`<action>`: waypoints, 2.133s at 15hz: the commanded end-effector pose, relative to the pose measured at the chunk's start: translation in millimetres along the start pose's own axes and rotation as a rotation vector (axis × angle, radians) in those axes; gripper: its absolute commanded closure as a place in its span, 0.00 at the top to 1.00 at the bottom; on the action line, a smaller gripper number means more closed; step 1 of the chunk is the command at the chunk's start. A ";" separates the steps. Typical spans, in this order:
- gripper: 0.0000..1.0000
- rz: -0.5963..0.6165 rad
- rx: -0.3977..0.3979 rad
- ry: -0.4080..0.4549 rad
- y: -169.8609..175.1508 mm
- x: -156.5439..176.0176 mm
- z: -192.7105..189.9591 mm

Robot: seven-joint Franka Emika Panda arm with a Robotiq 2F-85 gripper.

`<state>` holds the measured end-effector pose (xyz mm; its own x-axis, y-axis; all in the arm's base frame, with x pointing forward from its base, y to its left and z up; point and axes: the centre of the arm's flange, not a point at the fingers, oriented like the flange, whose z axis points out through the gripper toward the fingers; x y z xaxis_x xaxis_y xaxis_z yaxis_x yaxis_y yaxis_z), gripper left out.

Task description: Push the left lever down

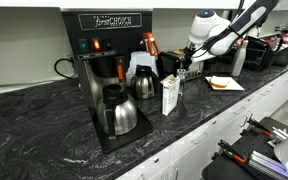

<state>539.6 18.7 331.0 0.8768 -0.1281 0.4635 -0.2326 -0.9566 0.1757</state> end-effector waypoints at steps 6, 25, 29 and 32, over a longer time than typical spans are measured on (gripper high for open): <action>0.00 0.074 0.053 0.051 7.8 -4.8 41.9; 0.60 0.128 0.013 0.076 12.5 -29.8 20.4; 0.89 0.136 -0.004 0.089 18.4 -31.2 3.3; 1.00 0.128 -0.003 0.096 15.4 -36.4 -9.7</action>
<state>515.5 4.9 317.3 0.7988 -0.2284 0.5566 -0.3343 -0.9376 0.0951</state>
